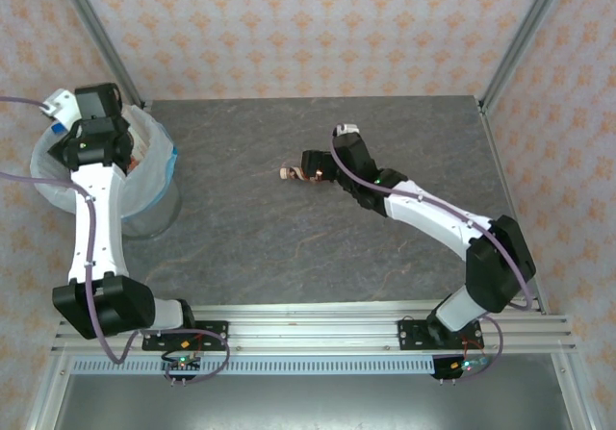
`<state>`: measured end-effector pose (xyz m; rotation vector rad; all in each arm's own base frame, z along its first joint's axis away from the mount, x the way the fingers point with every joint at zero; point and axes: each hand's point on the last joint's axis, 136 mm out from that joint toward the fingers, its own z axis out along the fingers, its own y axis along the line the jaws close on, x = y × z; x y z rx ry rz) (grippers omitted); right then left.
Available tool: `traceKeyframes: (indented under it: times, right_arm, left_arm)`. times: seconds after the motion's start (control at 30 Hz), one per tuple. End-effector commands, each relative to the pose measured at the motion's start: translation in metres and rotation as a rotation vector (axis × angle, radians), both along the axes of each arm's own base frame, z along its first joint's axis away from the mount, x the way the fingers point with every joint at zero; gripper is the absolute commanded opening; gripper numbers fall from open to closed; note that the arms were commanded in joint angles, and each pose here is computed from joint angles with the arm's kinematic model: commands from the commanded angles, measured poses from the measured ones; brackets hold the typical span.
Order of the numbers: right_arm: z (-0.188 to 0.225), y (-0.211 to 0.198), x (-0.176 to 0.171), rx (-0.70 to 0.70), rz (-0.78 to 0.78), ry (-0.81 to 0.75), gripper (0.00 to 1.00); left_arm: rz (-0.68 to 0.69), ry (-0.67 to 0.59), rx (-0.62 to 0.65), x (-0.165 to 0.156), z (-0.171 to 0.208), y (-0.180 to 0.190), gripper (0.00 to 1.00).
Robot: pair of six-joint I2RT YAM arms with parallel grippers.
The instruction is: Put the plastic bottles in the bin
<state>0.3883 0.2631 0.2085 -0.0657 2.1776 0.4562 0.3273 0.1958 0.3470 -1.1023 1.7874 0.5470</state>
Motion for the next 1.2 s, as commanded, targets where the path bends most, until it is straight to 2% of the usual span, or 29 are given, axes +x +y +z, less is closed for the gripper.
traceKeyframes:
  times: [0.0, 0.23, 0.37, 0.47, 0.57, 0.83, 1.0, 1.1, 1.17]
  right_arm:
    - [-0.016, -0.009, 0.006, -0.133, 0.102, 0.044, 0.99]
    - [-0.048, -0.014, 0.02, -0.275, 0.472, 0.161, 0.99]
    - [-0.07, -0.014, 0.023, -0.411, 0.663, 0.218, 0.99]
    - [-0.085, -0.013, 0.028, -0.501, 0.78, 0.254, 0.99]
    - [-0.095, -0.012, 0.042, -0.569, 0.839, 0.268, 1.0]
    - [-0.13, 0.001, 0.063, -0.619, 0.941, 0.322, 0.99]
    - [-0.154, 0.008, 0.05, -0.679, 1.074, 0.334, 0.98]
    - [-0.164, 0.012, 0.055, -0.701, 1.055, 0.312, 0.79]
    - [-0.169, 0.013, 0.055, -0.735, 1.064, 0.305, 0.75]
  left_arm:
    - [-0.206, -0.067, -0.09, 0.017, 0.001, -0.047, 1.0]
    - [-0.495, -0.113, -0.253, 0.039, -0.011, -0.117, 1.0]
    - [-0.68, -0.14, -0.338, 0.042, -0.013, -0.151, 1.0]
    - [-0.759, -0.148, -0.396, 0.04, -0.016, -0.168, 1.0]
    - [-0.785, -0.162, -0.435, 0.037, -0.022, -0.176, 1.0]
    - [-0.783, -0.138, -0.447, 0.028, -0.034, -0.178, 1.0]
    - [-0.784, -0.117, -0.448, 0.025, -0.037, -0.178, 1.0]
    - [-0.784, -0.122, -0.447, 0.023, -0.037, -0.178, 1.0]
    - [-0.788, -0.124, -0.453, 0.024, -0.038, -0.179, 1.0]
